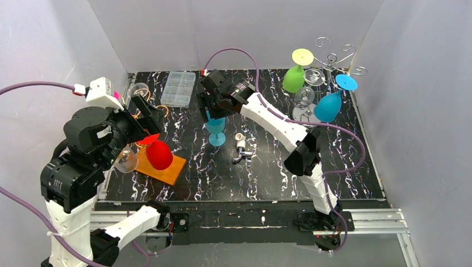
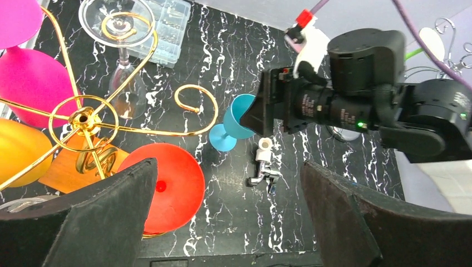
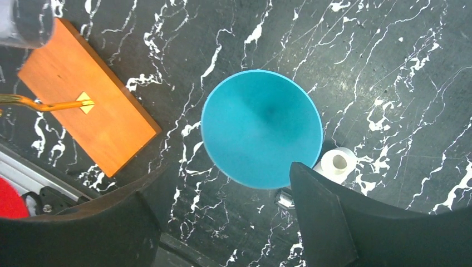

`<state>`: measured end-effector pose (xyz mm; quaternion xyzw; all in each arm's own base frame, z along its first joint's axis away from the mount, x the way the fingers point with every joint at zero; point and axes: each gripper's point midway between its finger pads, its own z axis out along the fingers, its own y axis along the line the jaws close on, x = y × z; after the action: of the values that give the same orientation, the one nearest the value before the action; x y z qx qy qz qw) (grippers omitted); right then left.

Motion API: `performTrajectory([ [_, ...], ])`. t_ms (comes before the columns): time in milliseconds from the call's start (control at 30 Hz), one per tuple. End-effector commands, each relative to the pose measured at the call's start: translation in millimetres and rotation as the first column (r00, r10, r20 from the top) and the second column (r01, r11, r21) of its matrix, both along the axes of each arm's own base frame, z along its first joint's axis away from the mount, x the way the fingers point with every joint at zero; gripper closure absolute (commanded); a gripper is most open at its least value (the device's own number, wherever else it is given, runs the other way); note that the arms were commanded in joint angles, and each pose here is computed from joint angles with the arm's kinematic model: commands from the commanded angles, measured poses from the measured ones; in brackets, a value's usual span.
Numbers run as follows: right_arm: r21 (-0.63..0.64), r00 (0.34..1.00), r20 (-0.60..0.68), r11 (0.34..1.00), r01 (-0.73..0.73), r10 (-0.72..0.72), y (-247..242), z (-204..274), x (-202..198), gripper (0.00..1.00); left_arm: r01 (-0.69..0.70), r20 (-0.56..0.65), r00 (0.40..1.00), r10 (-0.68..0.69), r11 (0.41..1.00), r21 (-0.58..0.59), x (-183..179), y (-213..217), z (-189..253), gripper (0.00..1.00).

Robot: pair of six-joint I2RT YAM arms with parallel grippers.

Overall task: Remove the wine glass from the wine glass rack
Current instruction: Pick up the wine glass from the wine rack.

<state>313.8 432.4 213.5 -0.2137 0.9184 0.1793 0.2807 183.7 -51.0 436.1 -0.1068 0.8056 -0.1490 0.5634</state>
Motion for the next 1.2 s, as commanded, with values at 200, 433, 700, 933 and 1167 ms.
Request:
performTrajectory([
  [200, 0.186, 0.994, 0.111, 0.982, -0.005, -0.016, 5, 81, -3, 0.14, -0.124, -0.068, 0.989, 0.129, 0.990, 0.071, 1, 23, -11, 0.01],
  [433, 0.283, 0.988, 0.148, 0.959, 0.007, -0.051, -8, 126, -12, 0.14, -0.199, -0.100, 0.972, 0.211, 0.972, 0.124, -3, 39, -21, 0.01],
  [700, 0.556, 0.998, 0.045, 0.831, 0.002, -0.032, -5, 175, -54, 0.21, -0.212, -0.066, 0.973, 0.220, 0.972, 0.103, -11, 45, -15, 0.01],
  [933, 0.784, 0.993, -0.093, 0.620, 0.029, 0.071, 13, 205, -99, 0.34, -0.206, -0.022, 0.978, 0.208, 0.977, 0.056, -13, 44, -2, 0.01],
  [1167, 0.829, 0.968, -0.159, 0.559, 0.023, 0.195, 52, 204, -142, 0.39, -0.198, -0.010, 0.980, 0.198, 0.980, 0.025, -17, 42, 0, 0.01],
])
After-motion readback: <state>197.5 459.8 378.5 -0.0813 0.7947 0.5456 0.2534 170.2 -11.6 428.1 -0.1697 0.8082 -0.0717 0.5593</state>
